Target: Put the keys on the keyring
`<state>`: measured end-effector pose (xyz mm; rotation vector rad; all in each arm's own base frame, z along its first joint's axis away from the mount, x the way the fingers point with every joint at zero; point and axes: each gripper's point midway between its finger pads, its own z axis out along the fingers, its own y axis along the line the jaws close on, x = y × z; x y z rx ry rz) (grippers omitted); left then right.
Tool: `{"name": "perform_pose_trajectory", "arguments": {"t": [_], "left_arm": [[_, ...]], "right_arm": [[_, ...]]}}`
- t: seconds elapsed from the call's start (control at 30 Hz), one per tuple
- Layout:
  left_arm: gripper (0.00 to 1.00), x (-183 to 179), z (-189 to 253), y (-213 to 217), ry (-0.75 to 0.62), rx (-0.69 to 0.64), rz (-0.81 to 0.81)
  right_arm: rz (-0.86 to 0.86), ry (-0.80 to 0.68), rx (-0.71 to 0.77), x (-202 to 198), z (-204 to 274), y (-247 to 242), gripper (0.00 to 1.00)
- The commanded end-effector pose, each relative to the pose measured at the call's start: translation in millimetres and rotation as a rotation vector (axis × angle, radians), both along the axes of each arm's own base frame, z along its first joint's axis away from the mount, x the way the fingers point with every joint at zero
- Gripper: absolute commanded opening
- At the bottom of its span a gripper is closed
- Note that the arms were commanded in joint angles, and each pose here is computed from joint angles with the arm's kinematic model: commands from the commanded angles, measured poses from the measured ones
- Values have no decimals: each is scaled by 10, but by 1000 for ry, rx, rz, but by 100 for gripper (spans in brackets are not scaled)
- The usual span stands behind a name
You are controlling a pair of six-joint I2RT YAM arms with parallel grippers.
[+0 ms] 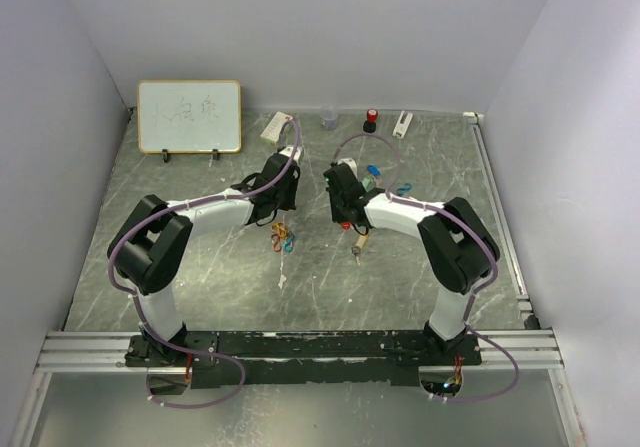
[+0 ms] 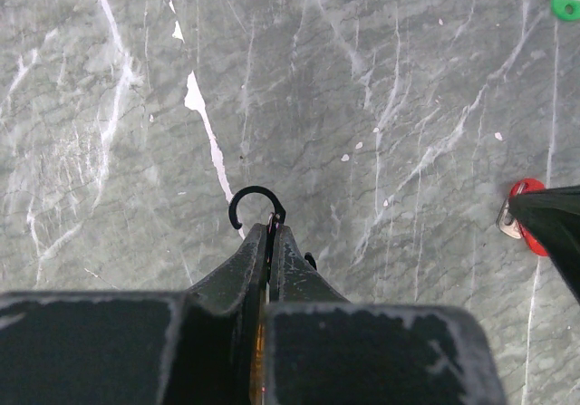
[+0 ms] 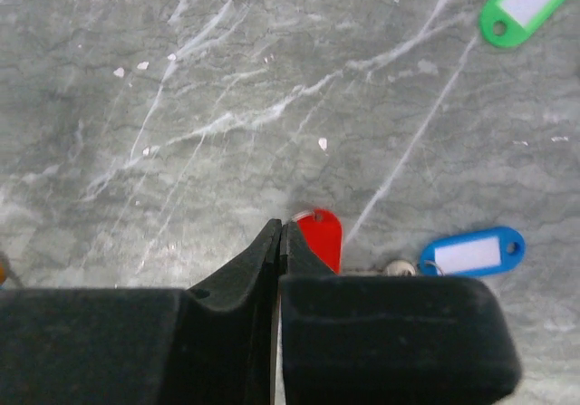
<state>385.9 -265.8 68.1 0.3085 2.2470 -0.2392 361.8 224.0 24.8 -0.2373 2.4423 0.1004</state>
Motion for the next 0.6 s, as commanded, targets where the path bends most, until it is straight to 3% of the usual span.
{"name": "perform_pose_trajectory", "arguments": {"t": [0.0, 0.23, 0.4, 0.57], "left_arm": [[7, -12, 45, -3, -12, -3, 8], [7, -17, 54, -1, -13, -4, 8], [7, -20, 71, 6, -16, -7, 11], [7, -18, 96, 0, -22, -13, 10]], "right_arm": [[-2, -115, 49, 49, 332, -1, 0], [0, -136, 51, 6, 413, -53, 0], [-14, -71, 19, 24, 306, -22, 33], [-50, -43, 2, 46, 267, 9, 37]]}}
